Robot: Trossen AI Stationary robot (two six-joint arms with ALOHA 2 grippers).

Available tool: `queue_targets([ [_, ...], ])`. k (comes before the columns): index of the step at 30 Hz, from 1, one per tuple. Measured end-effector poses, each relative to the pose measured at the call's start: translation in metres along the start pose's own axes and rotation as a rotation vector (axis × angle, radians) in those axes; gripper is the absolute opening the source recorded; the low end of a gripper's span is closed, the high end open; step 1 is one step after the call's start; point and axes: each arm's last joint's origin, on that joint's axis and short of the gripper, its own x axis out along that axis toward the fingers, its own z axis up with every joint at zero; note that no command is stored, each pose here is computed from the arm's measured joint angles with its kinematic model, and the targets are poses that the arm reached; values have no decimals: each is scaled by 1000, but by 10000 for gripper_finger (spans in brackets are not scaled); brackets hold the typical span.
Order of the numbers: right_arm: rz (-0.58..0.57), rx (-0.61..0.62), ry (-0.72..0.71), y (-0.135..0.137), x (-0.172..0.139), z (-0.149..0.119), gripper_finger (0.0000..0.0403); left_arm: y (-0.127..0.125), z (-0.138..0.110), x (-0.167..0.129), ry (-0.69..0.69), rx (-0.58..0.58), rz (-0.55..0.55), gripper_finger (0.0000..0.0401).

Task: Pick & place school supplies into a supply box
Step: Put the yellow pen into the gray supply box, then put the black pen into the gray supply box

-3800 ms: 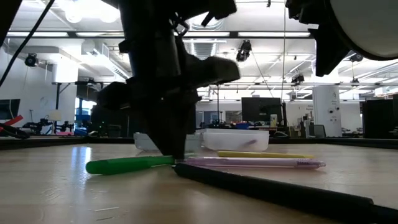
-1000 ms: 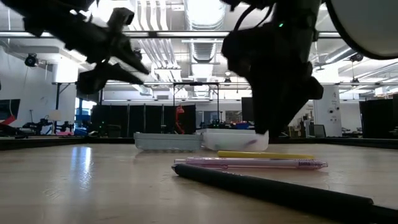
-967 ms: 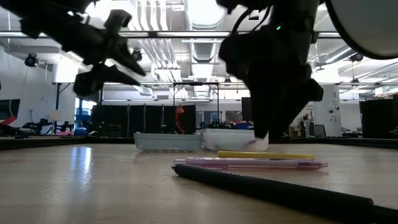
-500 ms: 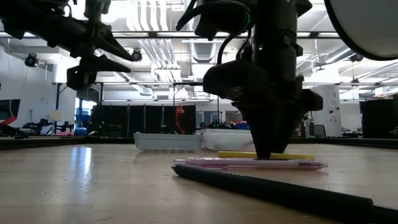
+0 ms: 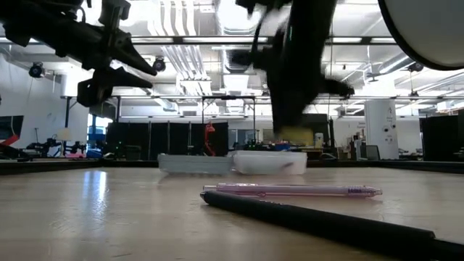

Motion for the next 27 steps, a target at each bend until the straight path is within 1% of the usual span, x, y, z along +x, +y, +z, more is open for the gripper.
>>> queue_targets([
  [1,20,43,-40,-5,-11,8,17,0,0,0,2,-9,2,97],
  [3,28,109,-103,-17,-21,25,16,0,-1,2,5,-29,8,97],
  [5,39,155,-145,-29,-26,43,16,1,-2,3,13,-34,17,97],
  [7,74,192,-185,-41,-37,61,16,1,-3,6,17,-62,25,97],
  [9,86,211,-201,-51,-44,74,15,2,-4,7,23,-92,36,97],
  [11,69,225,-203,-61,-38,86,14,2,-6,10,28,-112,40,97],
  [13,59,248,-178,-70,-21,98,14,1,-9,10,43,-121,41,97],
  [16,131,321,-142,-79,-2,121,20,-4,-13,12,54,-125,10,97],
  [18,157,344,-114,-81,12,129,40,-6,-17,13,72,-118,-8,97],
  [20,139,344,-79,-83,23,129,69,-11,-21,14,85,-115,-30,97],
  [22,131,332,-66,-83,26,128,101,-15,-25,16,110,-100,-24,97],
  [25,124,268,-64,-83,24,127,146,-25,-28,20,132,-74,-34,97],
  [27,124,207,-64,-79,21,122,171,-34,-31,25,154,3,-44,98],
])
